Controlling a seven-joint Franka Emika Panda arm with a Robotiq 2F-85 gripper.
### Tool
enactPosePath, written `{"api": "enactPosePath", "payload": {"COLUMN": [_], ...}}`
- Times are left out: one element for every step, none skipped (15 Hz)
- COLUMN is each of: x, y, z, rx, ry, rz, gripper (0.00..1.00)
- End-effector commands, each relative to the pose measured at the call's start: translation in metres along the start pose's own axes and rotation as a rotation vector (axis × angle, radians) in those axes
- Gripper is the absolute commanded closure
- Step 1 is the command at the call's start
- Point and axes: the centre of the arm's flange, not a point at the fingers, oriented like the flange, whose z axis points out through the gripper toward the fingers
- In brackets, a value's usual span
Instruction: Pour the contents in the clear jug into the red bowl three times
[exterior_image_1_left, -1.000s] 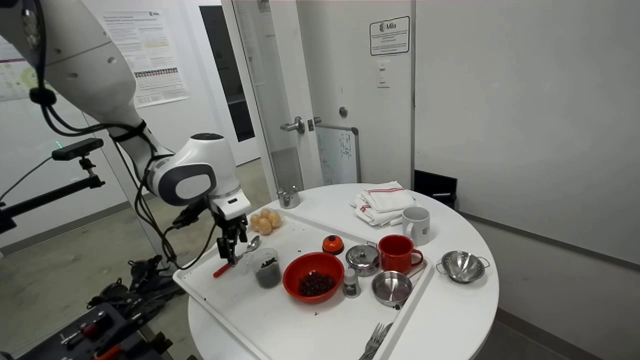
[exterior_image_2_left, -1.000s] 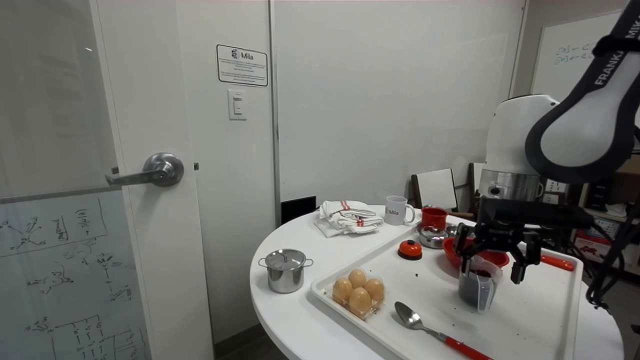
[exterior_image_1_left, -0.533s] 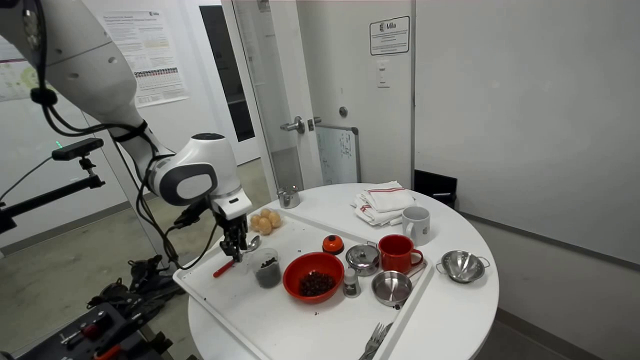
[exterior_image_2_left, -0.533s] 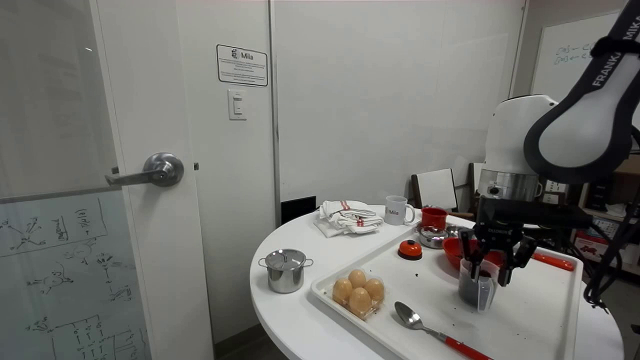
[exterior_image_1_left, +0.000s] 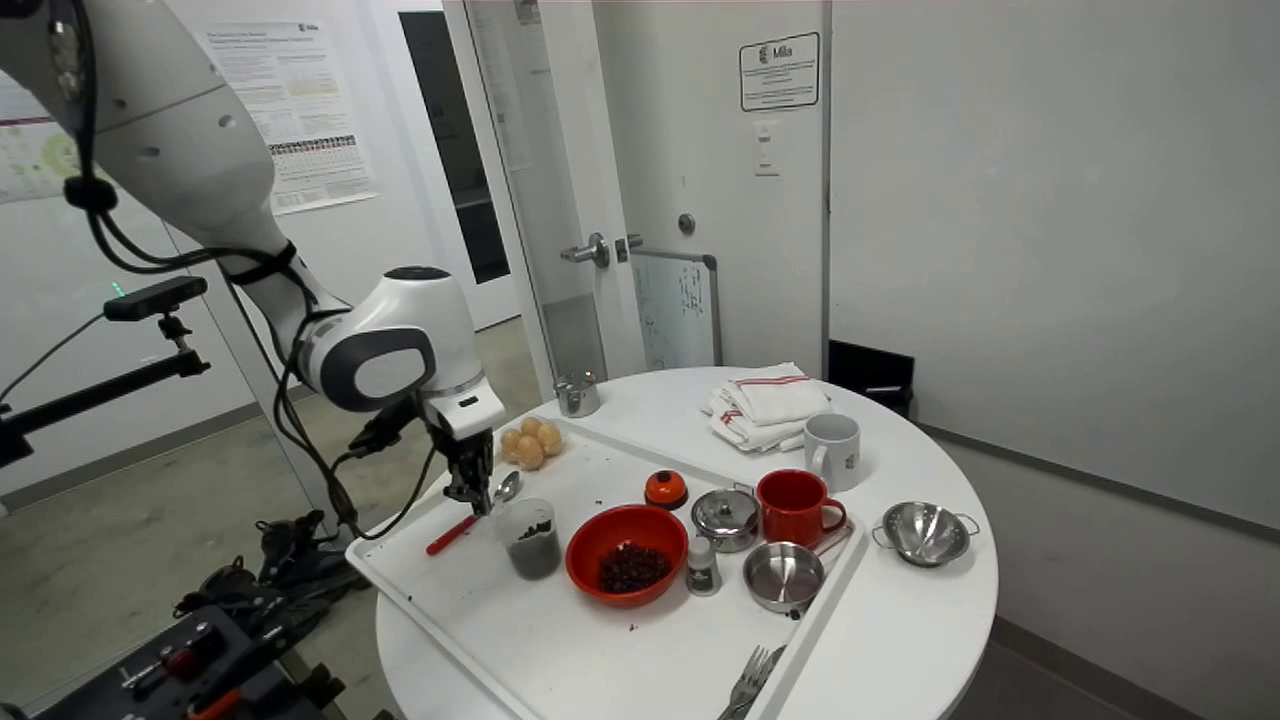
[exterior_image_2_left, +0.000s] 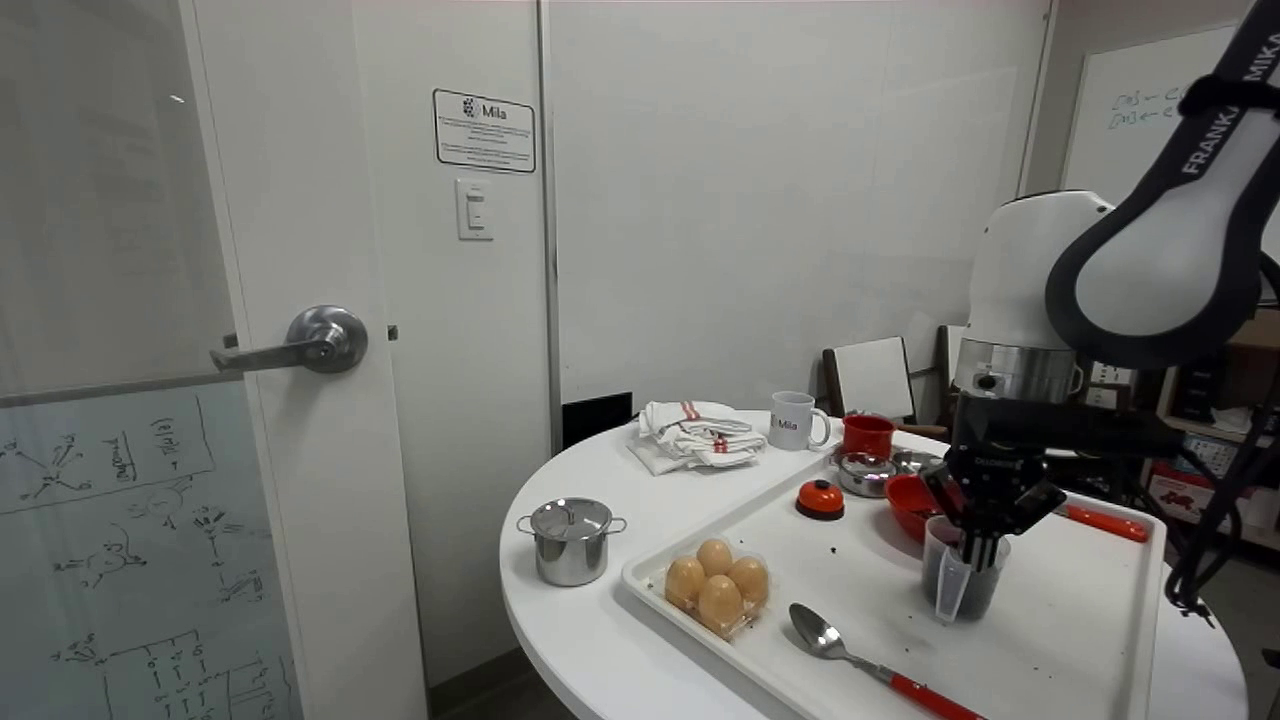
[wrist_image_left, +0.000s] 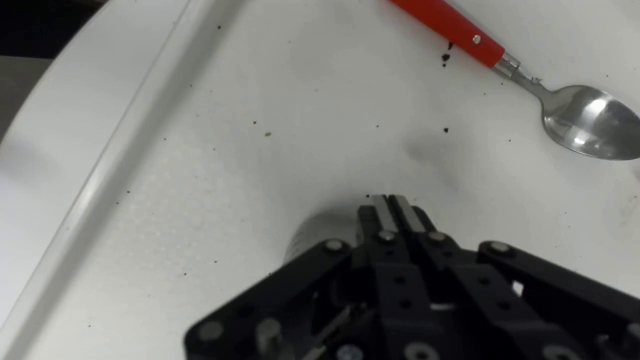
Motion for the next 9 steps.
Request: {"api": "enactPosePath", "payload": {"x": [0.0008,0.0000,-0.0004,0.0002,0.0017,0.0034,0.0052,0.0070,0.0089], "y": [-0.0008,0.0015,0.0026,0.0022,0.0005,-0.0012,-0.0016,-0.0012,-0.0004], "z": [0.0026,0.0024,0.0024,0.0024,0.0028,0.0030,0.0033,0.0038,0.0046], "rx": [-0.004,-0.008,-0.013,-0.018,-0.022,-0.030,-0.038,-0.048,-0.058], "ry": [-0.003,-0.010,-0.011,-0.006,0.002,0.022,0.049,0.066,0.082], "rz": [-0.020,-0.021,-0.019,-0.009,0.008,0.045,0.087,0.123,0.154], "gripper": [0.62,0.56,0.49,0.41,0.34,0.26,0.19,0.13,0.05]}}
